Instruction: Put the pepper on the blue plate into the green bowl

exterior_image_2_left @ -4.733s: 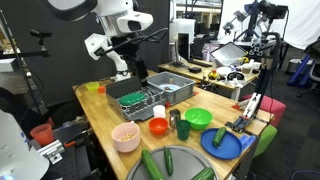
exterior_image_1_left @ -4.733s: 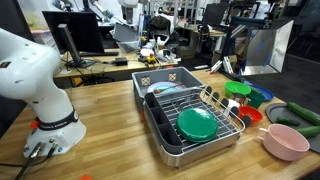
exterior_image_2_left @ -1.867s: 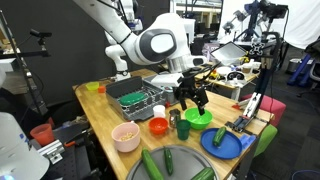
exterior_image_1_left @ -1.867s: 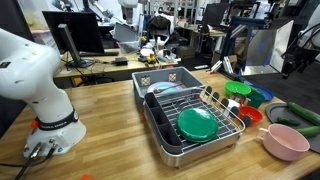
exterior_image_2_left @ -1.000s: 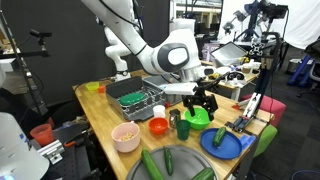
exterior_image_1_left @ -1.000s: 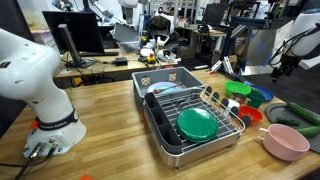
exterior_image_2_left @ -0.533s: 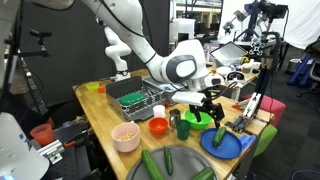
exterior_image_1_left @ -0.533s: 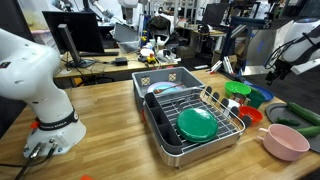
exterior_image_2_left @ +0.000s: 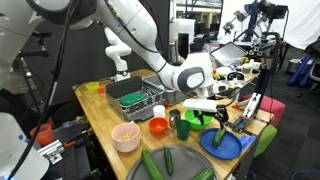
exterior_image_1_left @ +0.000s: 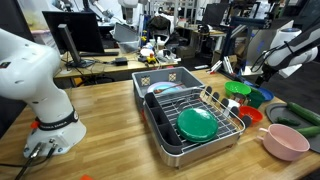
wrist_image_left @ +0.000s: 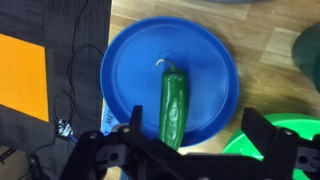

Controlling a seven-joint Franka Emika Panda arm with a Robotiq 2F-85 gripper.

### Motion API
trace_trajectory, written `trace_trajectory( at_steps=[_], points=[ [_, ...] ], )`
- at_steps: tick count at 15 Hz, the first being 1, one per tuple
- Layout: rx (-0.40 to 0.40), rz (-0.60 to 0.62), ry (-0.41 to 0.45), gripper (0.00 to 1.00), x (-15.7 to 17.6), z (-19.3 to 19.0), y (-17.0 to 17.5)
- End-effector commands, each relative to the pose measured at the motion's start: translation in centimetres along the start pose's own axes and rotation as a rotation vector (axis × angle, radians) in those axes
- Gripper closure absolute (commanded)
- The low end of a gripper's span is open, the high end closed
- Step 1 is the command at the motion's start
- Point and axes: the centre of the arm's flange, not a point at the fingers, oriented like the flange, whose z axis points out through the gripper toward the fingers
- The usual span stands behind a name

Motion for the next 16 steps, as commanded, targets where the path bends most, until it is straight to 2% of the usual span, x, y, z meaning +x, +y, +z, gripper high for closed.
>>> trace_trajectory(
  at_steps=[1,8,16],
  points=[
    [0.020,-0.093,-0.038,0.00,1.6,2.1,1.4],
    [0.064,-0.143,-0.105,0.00,3.2,5.4,2.0],
    [0.128,-0.087,-0.118,0.00,4.4,7.6,3.2]
  ],
)
